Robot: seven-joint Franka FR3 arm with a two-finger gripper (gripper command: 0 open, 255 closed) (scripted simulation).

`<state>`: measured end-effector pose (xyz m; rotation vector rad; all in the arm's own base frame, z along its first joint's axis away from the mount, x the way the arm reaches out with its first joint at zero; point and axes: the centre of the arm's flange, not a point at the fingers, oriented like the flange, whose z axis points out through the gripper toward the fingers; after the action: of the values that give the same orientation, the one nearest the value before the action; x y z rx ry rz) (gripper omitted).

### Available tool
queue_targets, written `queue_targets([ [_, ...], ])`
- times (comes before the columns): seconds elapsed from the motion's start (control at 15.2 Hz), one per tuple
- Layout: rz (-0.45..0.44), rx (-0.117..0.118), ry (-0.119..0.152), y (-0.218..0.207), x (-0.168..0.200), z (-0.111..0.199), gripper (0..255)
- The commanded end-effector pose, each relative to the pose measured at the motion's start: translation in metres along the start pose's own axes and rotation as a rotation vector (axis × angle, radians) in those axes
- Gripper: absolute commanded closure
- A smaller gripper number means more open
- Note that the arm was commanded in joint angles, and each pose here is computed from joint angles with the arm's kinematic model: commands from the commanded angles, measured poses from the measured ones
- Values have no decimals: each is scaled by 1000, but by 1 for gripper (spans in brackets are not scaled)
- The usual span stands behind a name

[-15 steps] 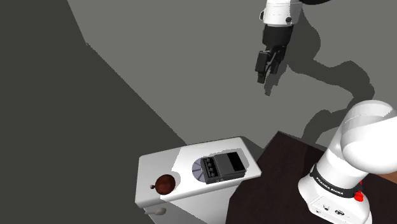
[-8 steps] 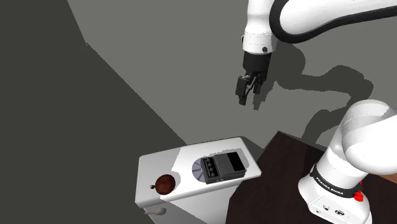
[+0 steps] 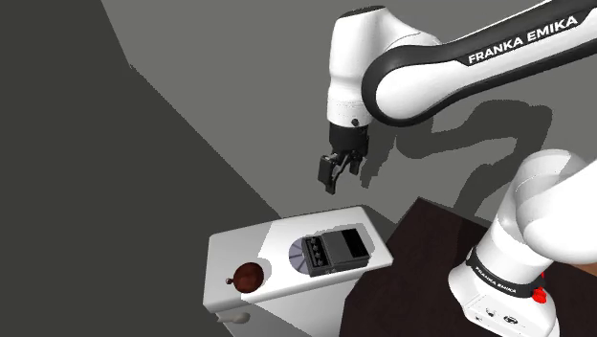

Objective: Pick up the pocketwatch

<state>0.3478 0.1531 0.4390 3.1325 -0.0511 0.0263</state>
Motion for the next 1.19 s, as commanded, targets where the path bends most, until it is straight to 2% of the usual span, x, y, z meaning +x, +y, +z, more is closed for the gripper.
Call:
queue_targets([
  [0.0, 0, 2, 4, -17, 5, 16, 0],
  [1.12, -5, 11, 31, -184, 53, 155, 0],
])
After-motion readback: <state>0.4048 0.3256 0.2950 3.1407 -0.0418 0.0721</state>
